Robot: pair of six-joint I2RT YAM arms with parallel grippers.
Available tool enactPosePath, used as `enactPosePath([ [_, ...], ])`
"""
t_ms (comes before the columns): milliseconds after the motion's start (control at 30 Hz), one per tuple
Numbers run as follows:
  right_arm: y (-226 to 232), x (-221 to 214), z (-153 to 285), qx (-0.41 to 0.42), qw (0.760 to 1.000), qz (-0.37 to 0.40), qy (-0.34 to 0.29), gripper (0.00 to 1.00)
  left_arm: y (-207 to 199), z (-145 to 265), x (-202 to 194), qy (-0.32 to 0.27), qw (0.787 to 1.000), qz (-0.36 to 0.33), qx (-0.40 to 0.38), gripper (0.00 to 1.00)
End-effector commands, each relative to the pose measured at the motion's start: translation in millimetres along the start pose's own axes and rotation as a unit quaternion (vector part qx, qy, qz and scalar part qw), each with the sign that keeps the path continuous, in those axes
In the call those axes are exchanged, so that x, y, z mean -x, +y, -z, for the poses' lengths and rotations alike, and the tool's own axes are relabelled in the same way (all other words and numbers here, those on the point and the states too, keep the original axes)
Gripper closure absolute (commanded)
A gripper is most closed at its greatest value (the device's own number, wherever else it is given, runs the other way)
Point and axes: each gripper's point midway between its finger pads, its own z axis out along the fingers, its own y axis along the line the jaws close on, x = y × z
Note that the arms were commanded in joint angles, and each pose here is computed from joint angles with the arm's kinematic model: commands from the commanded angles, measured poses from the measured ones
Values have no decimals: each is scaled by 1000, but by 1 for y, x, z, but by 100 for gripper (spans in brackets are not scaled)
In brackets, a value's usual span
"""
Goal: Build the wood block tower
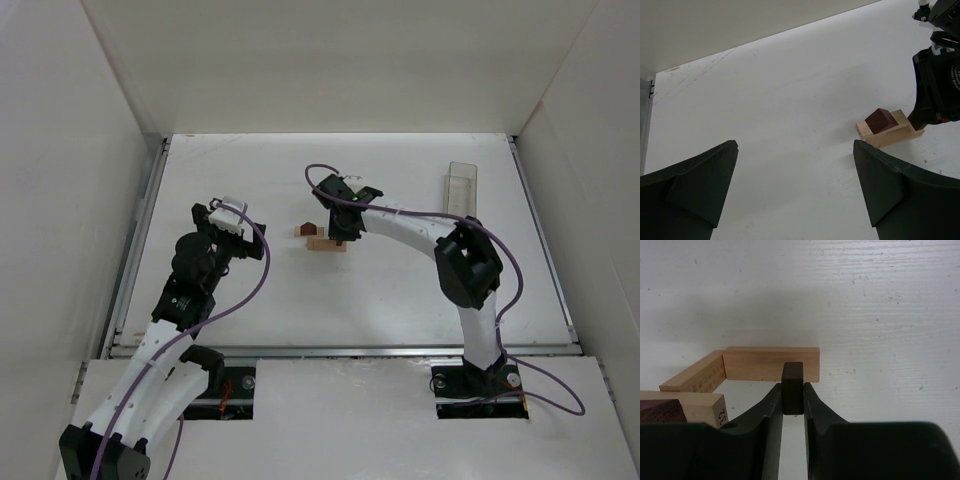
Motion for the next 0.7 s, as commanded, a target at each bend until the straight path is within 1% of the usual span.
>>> enactPosePath([
  [0, 2, 3, 3, -5, 1000, -6, -9, 100, 3, 1, 18, -35, 999, 3, 7, 0],
  [133, -1, 6, 7, -5, 1000, -8, -17, 100, 1, -1, 15, -31, 1000, 3, 2, 0],
  [667, -4, 6, 2, -11, 1000, -14, -14, 100, 0, -1, 16, -31, 1000, 2, -2, 0],
])
